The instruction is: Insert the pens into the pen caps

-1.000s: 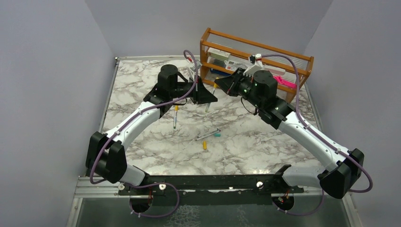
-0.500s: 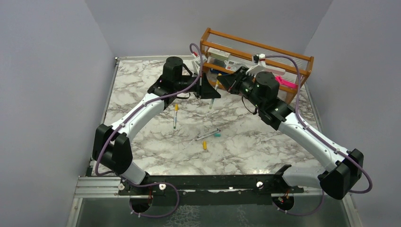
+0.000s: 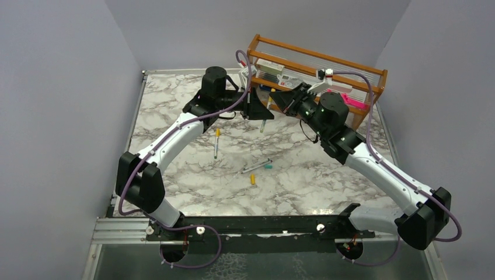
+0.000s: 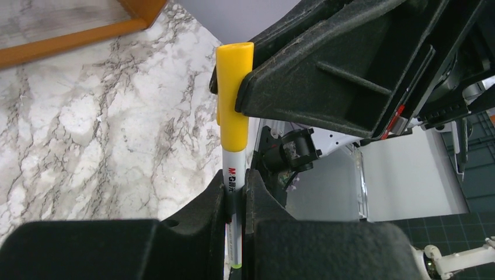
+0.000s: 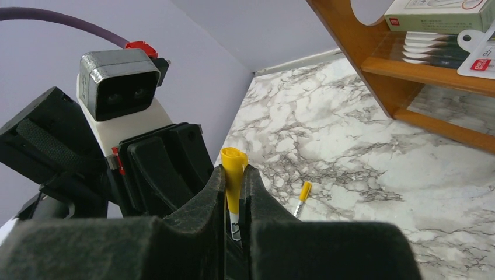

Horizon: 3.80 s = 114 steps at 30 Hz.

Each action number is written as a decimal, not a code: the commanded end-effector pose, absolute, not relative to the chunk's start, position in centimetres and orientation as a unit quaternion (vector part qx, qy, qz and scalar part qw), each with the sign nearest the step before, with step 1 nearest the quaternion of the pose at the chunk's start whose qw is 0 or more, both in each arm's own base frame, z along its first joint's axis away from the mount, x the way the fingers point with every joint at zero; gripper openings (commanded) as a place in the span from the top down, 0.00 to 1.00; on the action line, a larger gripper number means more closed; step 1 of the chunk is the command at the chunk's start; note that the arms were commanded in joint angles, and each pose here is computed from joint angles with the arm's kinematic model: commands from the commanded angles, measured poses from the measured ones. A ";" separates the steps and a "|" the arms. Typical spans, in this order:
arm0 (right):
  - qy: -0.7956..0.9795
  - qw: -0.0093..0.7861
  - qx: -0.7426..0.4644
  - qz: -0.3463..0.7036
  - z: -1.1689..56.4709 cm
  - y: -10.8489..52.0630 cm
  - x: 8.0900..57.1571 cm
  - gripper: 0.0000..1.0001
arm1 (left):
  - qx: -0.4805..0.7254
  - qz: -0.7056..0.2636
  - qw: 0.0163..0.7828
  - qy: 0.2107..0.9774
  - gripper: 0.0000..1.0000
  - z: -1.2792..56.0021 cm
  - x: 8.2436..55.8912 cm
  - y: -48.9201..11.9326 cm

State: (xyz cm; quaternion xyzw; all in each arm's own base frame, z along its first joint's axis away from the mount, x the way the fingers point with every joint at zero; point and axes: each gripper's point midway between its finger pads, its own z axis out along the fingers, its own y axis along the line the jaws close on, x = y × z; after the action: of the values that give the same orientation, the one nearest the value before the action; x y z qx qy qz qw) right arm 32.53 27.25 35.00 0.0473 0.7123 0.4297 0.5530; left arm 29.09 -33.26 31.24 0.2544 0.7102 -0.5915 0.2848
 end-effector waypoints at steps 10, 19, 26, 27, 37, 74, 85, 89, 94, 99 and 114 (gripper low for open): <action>0.663 0.512 0.066 0.542 40.3 28.1 26.1 0.78 | 0.229 -0.520 0.415 0.711 1.00 28.8 31.1 -30.1; 0.712 0.509 0.083 0.476 36.1 26.5 26.5 0.60 | 0.128 -0.414 0.391 0.812 1.00 21.3 34.4 -26.7; 0.743 0.483 0.090 0.455 32.0 26.1 26.0 0.61 | 0.038 -0.291 0.339 0.894 1.00 15.2 36.1 -22.4; 0.748 0.479 0.091 0.450 31.5 26.1 26.0 0.61 | 0.026 -0.276 0.323 0.905 1.00 14.0 36.0 -21.7; 0.765 0.469 0.084 0.434 30.0 26.1 25.9 0.61 | -0.021 -0.188 0.216 0.958 0.96 6.6 33.8 -17.8; 0.937 0.233 -0.234 0.112 7.0 28.0 24.9 0.41 | -0.015 -0.210 0.330 0.920 0.67 14.8 35.2 -17.1; 0.932 0.214 -0.284 0.068 3.8 28.2 25.9 0.19 | -0.005 -0.212 0.326 0.921 0.75 14.5 34.9 -17.2; 0.929 0.210 -0.298 0.056 3.1 27.9 26.1 0.18 | -0.005 -0.212 0.325 0.922 0.75 14.4 34.9 -17.2; 0.926 0.209 -0.312 0.047 2.0 27.7 26.3 0.18 | -0.005 -0.212 0.319 0.924 0.75 14.0 34.9 -17.3; 0.922 0.214 -0.319 0.041 1.6 27.8 26.4 0.21 | -0.005 -0.210 0.317 0.925 0.75 13.7 34.8 -17.2; 0.925 0.205 -0.317 0.036 1.7 27.7 24.6 0.49 | -0.005 -0.215 0.310 0.926 0.75 13.1 34.7 -17.4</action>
State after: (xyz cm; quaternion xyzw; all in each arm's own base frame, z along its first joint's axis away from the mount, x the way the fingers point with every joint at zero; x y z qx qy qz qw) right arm 25.15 28.22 1.98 -0.3212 0.9232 0.0520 0.2044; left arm 34.78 -17.20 13.60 -0.0122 0.9262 -0.2098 0.3130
